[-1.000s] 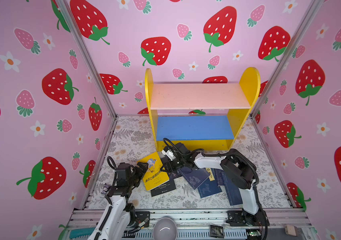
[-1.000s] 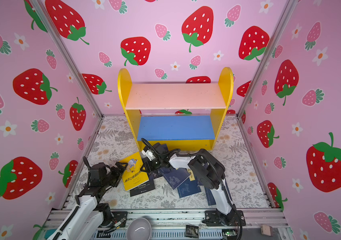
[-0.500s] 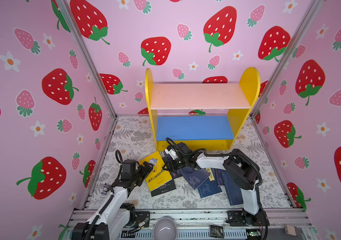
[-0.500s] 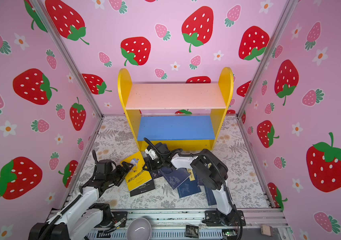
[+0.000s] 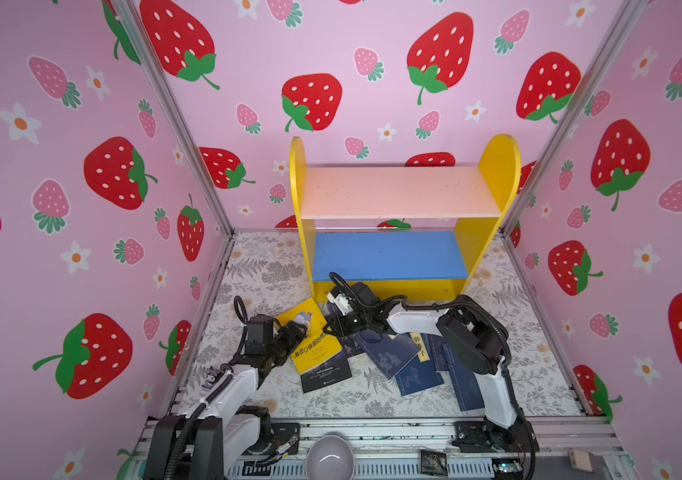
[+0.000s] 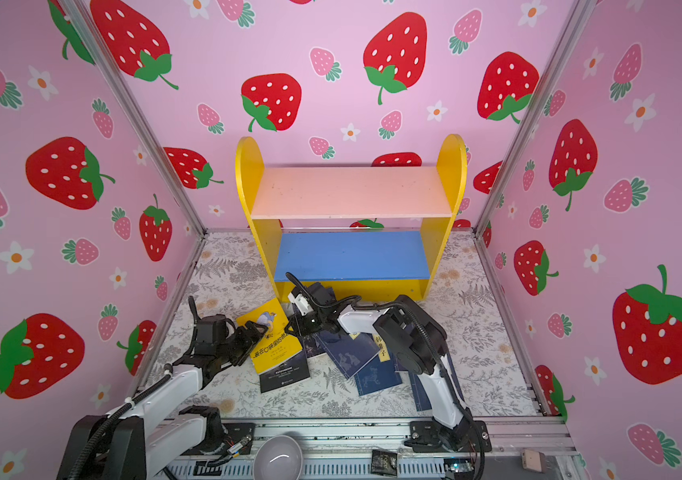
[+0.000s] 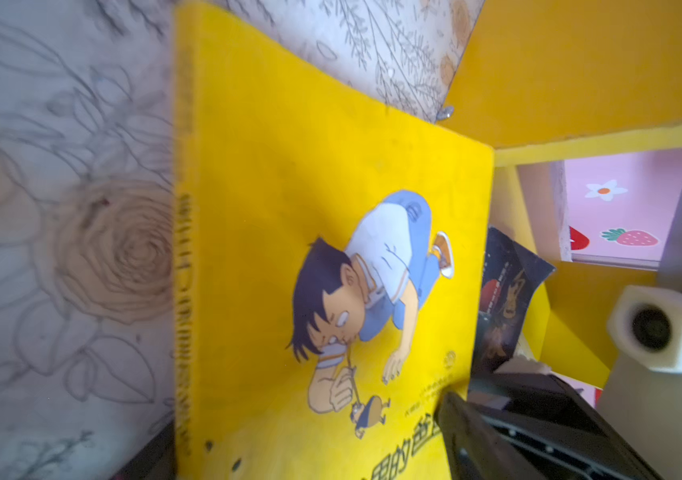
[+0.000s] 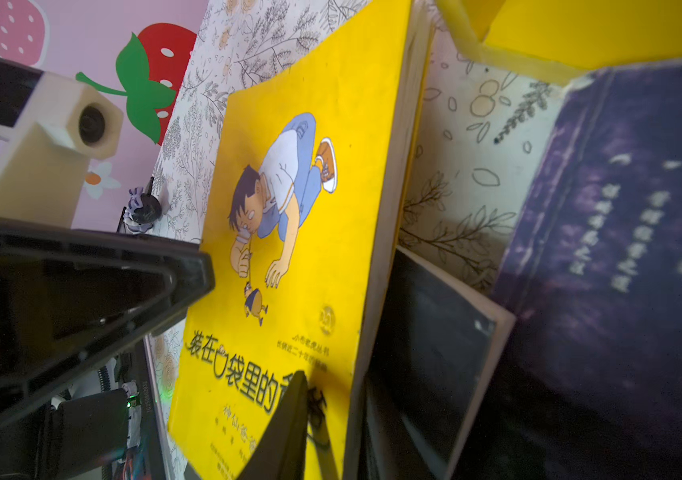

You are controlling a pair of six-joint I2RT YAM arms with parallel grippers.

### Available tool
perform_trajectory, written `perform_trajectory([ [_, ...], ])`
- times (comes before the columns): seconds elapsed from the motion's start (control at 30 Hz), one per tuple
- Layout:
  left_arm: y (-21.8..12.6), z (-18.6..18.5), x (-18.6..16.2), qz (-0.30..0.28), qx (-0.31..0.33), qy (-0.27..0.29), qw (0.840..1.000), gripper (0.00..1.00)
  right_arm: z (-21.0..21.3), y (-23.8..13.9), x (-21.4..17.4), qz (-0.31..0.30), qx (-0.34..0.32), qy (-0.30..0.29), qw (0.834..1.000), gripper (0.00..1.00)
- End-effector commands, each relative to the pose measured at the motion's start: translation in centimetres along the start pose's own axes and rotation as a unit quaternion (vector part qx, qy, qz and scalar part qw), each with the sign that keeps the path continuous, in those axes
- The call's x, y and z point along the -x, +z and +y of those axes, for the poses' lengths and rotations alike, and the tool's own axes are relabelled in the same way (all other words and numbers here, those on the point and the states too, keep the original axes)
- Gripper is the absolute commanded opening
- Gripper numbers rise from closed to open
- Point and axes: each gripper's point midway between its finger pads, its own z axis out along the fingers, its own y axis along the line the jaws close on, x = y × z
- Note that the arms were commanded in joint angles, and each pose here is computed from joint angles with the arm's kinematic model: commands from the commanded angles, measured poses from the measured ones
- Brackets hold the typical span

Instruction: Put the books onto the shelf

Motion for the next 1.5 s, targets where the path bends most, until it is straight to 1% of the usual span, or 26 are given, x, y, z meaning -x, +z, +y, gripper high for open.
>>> perform_trajectory([
  [0.0, -2.0, -6.5, -0.2, 0.018, -0.123, 0.02, 0.992, 0.82, -5.7, 2.3, -7.4, 0.098, -0.07, 0.048, 0.992, 0.26],
  [0.1, -3.7, -8.1, 0.3, -0.001, -0.145, 0.024, 0.989, 0.78, -5.5, 2.8, -7.5, 0.101, -0.058, 0.052, 0.992, 0.26],
  [0.17, -4.3, -8.2, 0.5, -0.012, -0.144, 0.02, 0.989, 0.75, -5.3, 2.9, -7.3, 0.098, -0.053, 0.052, 0.992, 0.26],
  [0.27, -4.1, -7.3, 0.0, -0.007, -0.133, 0.007, 0.991, 0.72, -4.8, 2.7, -6.7, 0.09, -0.048, 0.045, 0.994, 0.26],
  [0.37, -3.1, -5.6, -0.7, 0.008, -0.107, -0.017, 0.994, 0.59, -4.5, 2.4, -6.1, 0.082, -0.048, 0.038, 0.995, 0.26],
  [0.4, -2.8, -5.0, -0.9, 0.013, -0.095, -0.024, 0.995, 0.57, -4.4, 2.3, -5.8, 0.079, -0.048, 0.038, 0.995, 0.26],
  [0.53, -2.5, -3.7, -1.3, 0.016, -0.054, -0.022, 0.998, 0.46, -4.2, 2.0, -5.4, 0.073, -0.048, 0.035, 0.996, 0.26],
  [0.67, -3.1, -3.9, -1.2, 0.01, -0.046, -0.015, 0.999, 0.32, -3.8, 1.7, -4.4, 0.059, -0.044, 0.033, 0.997, 0.26],
  [0.73, -3.4, -4.2, -1.0, 0.006, -0.046, -0.012, 0.999, 0.22, -3.3, 1.3, -3.3, 0.045, -0.039, 0.027, 0.998, 0.27],
  [0.8, -3.7, -4.7, -0.9, 0.004, -0.05, -0.01, 0.999, 0.11, -2.1, 0.4, -1.7, 0.024, -0.028, 0.014, 0.999, 0.31],
  [0.83, -3.9, -5.0, -0.9, 0.005, -0.053, -0.009, 0.999, 0.07, -1.5, -0.3, -0.6, 0.009, -0.023, 0.008, 1.0, 0.36],
  [0.87, -4.3, -5.4, -0.9, 0.006, -0.056, -0.007, 0.998, 0.0, -0.7, -1.1, 0.5, -0.008, -0.016, -0.001, 1.0, 0.43],
  [0.93, -5.2, -6.5, -0.8, 0.005, -0.063, 0.0, 0.998, 0.0, 0.8, -3.3, 3.0, -0.045, -0.013, -0.017, 0.999, 0.59],
  [1.0, -6.8, -8.4, -0.5, -0.003, -0.082, 0.016, 0.997, 0.0, 2.4, -6.3, 5.4, -0.086, -0.012, -0.036, 0.996, 0.68],
  [1.1, -9.8, -11.6, 0.1, -0.021, -0.115, 0.041, 0.992, 0.0, 4.0, -10.9, 7.9, -0.143, -0.018, -0.052, 0.988, 0.76],
  [1.2, -12.6, -14.9, 0.3, -0.03, -0.155, 0.062, 0.986, 0.0, 4.8, -15.4, 9.1, -0.195, -0.03, -0.055, 0.979, 0.82],
  [1.33, -14.8, -18.5, -0.1, -0.028, -0.201, 0.088, 0.975, 0.0, 3.9, -20.7, 9.0, -0.251, -0.06, -0.028, 0.966, 0.85],
  [1.4, -15.7, -20.7, -0.7, -0.022, -0.229, 0.107, 0.967, 0.0, 3.3, -23.3, 8.5, -0.279, -0.066, -0.01, 0.958, 0.88],
  [1.47, -16.6, -23.2, -1.4, -0.017, -0.256, 0.133, 0.957, 0.0, 2.8, -26.3, 7.9, -0.311, -0.064, 0.007, 0.948, 0.93],
])
